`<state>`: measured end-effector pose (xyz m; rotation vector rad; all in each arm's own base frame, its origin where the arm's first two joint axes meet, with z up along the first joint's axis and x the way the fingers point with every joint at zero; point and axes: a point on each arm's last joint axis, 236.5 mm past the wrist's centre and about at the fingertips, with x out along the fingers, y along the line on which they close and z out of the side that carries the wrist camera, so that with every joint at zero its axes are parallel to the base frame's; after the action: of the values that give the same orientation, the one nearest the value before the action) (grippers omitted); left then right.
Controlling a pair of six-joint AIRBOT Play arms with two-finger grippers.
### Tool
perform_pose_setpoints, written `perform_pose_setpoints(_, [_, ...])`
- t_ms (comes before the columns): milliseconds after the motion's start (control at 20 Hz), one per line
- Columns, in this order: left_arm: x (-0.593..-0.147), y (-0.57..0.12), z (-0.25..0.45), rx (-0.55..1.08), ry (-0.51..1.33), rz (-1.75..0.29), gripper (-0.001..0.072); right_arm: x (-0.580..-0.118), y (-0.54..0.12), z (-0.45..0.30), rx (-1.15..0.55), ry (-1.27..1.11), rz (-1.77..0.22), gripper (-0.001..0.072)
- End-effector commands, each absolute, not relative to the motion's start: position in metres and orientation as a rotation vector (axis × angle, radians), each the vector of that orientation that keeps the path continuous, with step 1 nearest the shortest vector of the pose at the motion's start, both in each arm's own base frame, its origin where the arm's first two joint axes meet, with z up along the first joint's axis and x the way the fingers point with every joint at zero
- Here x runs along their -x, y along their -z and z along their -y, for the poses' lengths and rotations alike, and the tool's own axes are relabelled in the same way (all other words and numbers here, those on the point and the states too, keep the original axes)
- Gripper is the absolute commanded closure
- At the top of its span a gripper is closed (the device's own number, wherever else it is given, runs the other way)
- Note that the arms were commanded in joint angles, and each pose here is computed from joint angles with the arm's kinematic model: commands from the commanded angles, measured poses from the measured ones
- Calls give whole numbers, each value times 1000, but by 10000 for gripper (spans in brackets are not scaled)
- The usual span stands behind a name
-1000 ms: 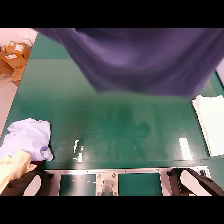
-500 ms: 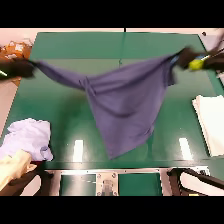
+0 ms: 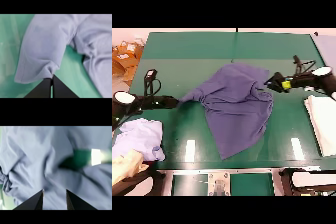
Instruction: Fold the shirts.
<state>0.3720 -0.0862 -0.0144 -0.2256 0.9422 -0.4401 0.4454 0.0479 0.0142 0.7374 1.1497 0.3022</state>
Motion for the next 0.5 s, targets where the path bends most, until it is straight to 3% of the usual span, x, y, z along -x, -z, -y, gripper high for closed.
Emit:
perform_pose_setpoints(0, [-362, 29, 85, 176, 456, -995, 687, -393, -34, -4, -743, -166, -1250, 378])
perform_pose_setpoints(100, [-361, 29, 84, 170, 456, -997, 686, -352, -37, -11, -750, -107, -1279, 375])
perform_pose_setpoints(250, [-362, 29, 84, 169, 454, -994, 686, -270, -9, -60, -806, -88, -1389, 212])
perform_pose_setpoints(450, [-361, 29, 84, 170, 456, -997, 687, -169, 55, -129, -837, -116, -1569, 207])
